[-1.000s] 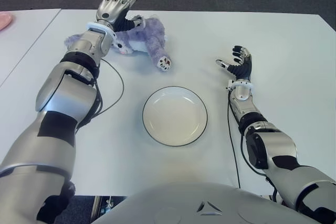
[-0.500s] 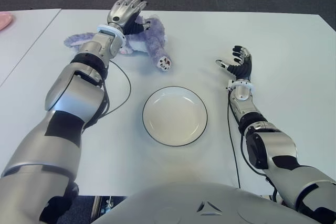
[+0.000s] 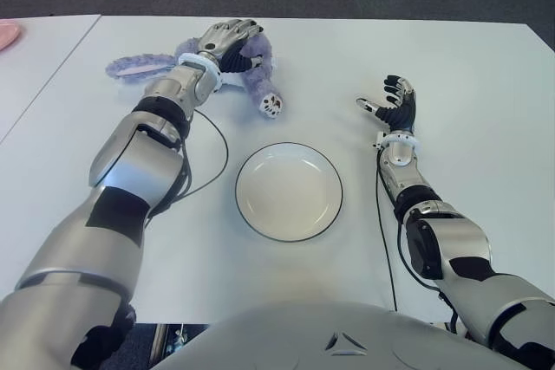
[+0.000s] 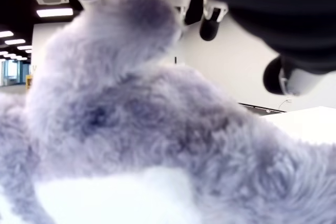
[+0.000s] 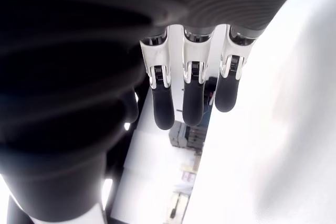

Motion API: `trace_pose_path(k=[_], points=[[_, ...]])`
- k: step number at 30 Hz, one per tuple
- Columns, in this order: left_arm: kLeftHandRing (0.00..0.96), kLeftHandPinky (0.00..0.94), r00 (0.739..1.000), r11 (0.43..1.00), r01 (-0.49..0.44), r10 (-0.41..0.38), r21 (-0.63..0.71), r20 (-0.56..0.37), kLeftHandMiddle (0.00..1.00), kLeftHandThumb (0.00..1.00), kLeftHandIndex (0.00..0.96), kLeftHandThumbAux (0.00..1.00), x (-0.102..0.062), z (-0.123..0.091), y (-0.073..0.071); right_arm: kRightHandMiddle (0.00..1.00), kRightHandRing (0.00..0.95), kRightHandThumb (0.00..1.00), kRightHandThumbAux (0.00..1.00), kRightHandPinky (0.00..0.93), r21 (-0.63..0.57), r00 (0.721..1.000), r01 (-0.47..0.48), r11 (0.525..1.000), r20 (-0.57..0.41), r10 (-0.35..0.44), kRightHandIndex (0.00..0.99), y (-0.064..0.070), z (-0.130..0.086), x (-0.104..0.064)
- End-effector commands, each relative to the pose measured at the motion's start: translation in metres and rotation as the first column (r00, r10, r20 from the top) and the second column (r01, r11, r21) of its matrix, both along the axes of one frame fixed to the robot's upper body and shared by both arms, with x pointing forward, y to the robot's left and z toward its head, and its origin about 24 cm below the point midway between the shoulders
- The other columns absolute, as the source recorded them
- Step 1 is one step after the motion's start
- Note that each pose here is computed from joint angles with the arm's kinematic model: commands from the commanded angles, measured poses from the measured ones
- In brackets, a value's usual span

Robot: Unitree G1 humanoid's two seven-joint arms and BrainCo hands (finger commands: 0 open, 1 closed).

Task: Put the doll into the plate.

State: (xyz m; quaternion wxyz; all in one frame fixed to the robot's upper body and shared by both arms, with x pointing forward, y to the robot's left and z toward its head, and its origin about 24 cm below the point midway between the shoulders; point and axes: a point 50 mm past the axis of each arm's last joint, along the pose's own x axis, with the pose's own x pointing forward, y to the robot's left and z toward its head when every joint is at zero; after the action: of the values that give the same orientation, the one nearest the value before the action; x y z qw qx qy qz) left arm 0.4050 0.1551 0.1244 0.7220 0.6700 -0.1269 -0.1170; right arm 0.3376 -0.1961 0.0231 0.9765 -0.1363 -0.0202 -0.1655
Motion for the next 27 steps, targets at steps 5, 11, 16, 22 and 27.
trace_pose_path(k=[5, 11, 16, 22, 27], points=[[0.033, 0.161, 0.99, 0.999, -0.038, 0.034, -0.021, -0.138, 0.0, 0.512, 0.0, 0.332, -0.01, -0.033, 0.007, 0.255, 0.224, 0.0, 0.887, 0.225, 0.071, 0.856, 0.058, 0.996, -0.516, -0.013, 0.224, 0.015, -0.118, -0.098], [0.017, 0.145, 0.988, 0.999, -0.044, 0.047, 0.025, -0.149, 0.0, 0.542, 0.048, 0.345, -0.013, -0.041, 0.009, 0.246, 0.213, 0.0, 0.883, 0.211, 0.064, 0.85, 0.061, 0.996, -0.527, -0.018, 0.213, 0.013, -0.12, -0.1], [0.003, 0.129, 0.985, 0.997, -0.056, 0.063, 0.048, -0.16, 0.0, 0.55, 0.093, 0.349, -0.013, -0.042, 0.011, 0.238, 0.202, 0.0, 0.891, 0.187, 0.053, 0.849, 0.064, 0.997, -0.527, -0.027, 0.212, 0.011, -0.12, -0.101], [0.0, 0.082, 0.98, 0.992, -0.095, 0.108, 0.083, -0.169, 0.0, 0.539, 0.202, 0.357, -0.011, -0.038, 0.021, 0.238, 0.194, 0.0, 0.899, 0.159, 0.042, 0.849, 0.069, 0.997, -0.527, -0.036, 0.225, 0.009, -0.12, -0.101], [0.011, 0.173, 0.978, 0.987, -0.117, 0.134, 0.113, -0.162, 0.0, 0.508, 0.257, 0.354, -0.01, -0.038, 0.026, 0.235, 0.187, 0.0, 0.899, 0.142, 0.034, 0.844, 0.07, 0.997, -0.534, -0.041, 0.229, 0.008, -0.12, -0.101]])
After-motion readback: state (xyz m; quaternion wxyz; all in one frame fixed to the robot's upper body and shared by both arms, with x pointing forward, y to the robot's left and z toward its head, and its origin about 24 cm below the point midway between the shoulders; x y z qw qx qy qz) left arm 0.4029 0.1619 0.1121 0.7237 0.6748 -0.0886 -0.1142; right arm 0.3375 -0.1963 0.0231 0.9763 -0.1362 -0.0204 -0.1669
